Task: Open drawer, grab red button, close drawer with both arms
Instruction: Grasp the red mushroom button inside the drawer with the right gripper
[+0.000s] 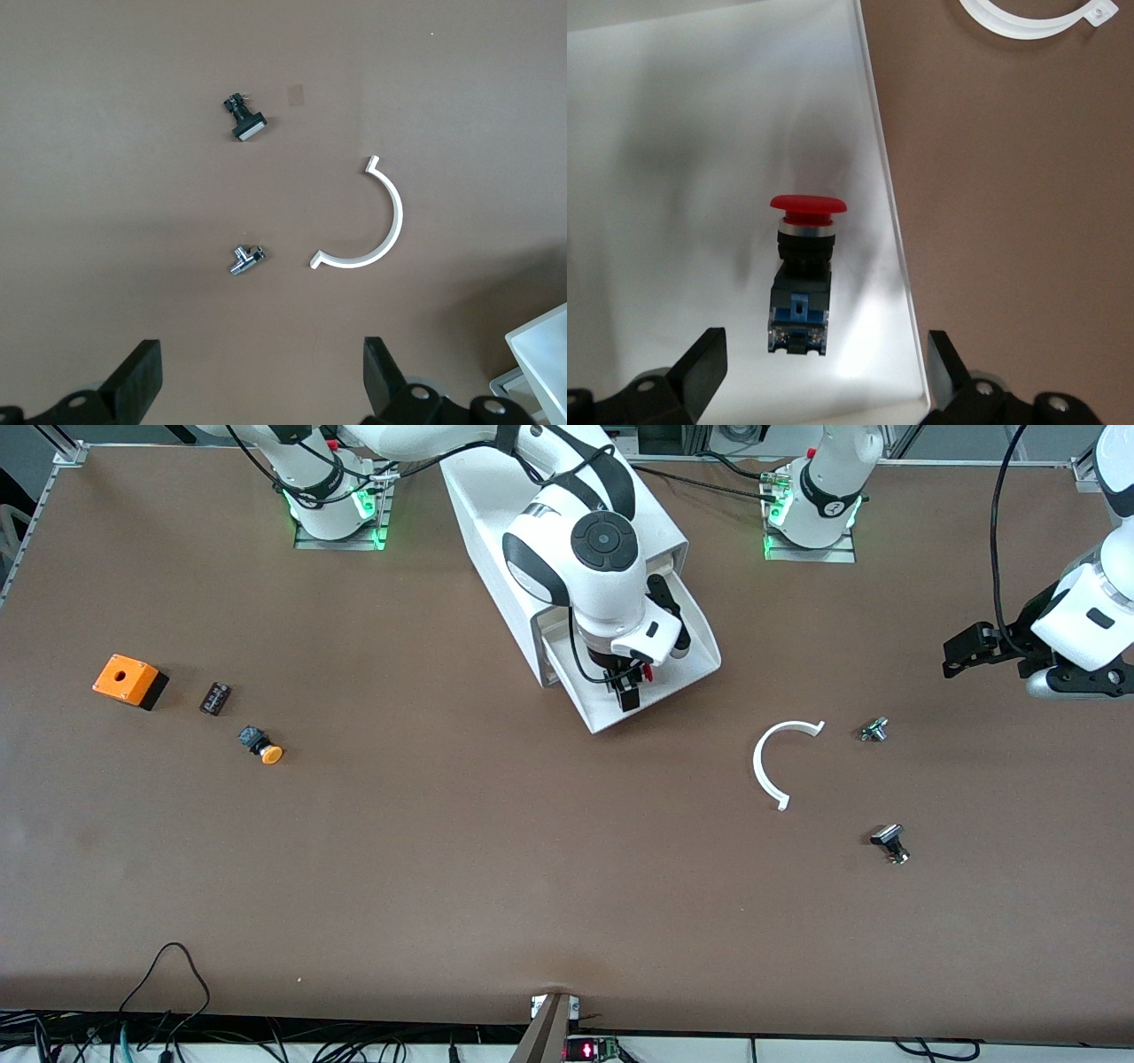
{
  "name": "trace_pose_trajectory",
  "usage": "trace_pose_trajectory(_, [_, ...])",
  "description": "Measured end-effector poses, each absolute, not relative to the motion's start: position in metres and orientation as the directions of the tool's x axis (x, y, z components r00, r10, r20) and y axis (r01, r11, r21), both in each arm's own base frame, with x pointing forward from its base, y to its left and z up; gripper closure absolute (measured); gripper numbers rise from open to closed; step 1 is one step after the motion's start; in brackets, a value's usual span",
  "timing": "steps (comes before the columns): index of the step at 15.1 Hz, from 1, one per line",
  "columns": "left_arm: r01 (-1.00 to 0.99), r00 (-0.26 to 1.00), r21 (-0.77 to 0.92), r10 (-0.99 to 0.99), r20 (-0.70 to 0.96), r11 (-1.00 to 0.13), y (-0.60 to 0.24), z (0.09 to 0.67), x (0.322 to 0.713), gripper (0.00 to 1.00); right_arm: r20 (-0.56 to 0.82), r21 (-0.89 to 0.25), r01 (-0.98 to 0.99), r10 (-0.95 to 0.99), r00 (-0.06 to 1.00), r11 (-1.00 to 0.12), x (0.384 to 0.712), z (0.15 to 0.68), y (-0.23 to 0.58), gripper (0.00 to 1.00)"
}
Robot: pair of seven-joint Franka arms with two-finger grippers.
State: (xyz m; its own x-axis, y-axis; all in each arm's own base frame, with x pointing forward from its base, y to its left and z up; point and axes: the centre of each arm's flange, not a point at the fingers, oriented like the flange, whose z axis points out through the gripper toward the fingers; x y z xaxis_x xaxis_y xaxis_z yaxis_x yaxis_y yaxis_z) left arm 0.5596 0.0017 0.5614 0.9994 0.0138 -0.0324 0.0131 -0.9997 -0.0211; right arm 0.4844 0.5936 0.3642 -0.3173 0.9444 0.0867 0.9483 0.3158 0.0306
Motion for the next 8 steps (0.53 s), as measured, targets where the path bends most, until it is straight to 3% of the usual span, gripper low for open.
trace_pose_trajectory(8, [0.044, 0.999, -0.02, 0.044, -0.003, -0.999, 0.015, 0.574, 0.566, 0.0, 0.071, 0.011, 0.945, 0.942, -0.327, 0.327, 0.479, 0.346, 0.598, 0.0])
